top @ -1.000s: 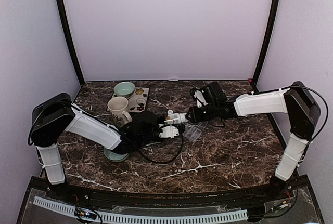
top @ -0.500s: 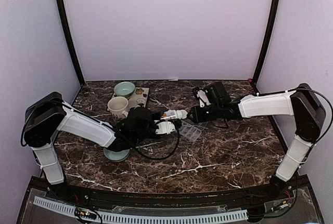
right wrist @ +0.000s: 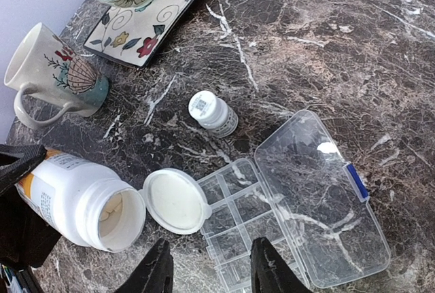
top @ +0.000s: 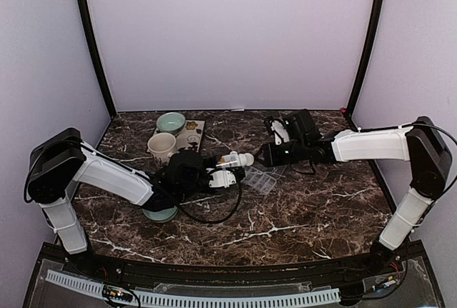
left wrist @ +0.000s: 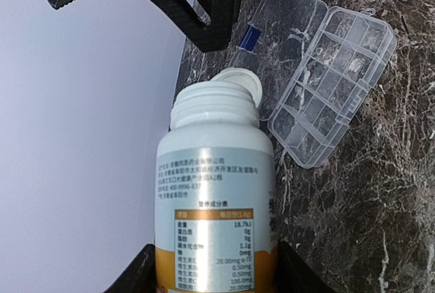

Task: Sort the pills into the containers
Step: Open the lid of the pill bottle.

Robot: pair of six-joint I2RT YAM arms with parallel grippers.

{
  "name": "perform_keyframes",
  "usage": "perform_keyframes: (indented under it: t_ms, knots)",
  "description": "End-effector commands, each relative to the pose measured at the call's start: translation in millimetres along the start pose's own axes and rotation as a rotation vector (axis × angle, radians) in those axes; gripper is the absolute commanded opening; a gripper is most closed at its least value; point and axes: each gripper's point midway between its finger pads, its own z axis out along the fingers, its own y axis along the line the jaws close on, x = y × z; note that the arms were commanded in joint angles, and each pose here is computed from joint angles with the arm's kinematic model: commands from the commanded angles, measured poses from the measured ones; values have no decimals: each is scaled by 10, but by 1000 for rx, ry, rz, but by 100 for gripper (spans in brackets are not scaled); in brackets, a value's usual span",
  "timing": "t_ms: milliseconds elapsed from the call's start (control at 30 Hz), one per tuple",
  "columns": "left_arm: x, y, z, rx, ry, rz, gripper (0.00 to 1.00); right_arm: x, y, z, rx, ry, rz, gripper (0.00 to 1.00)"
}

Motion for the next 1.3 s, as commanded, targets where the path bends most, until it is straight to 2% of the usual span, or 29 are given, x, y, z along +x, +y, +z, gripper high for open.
perform_keyframes:
  t_ms: [0,333,733,1267]
  knots:
    - [-135,295,-135,-83,-69,-18,3,-117,145,-69,-73,-27,11,41]
    - [-139,308,-195,-94,-89,3,3,-184,460,-228,-246,-49,4,44]
    - [-181,351,-229,-114,-111,12,3,-141,639,-237,-383,-14,31,46]
    - [-235,345,-270,-117,-136,25,3,-93,687,-140,-467,19,65,44]
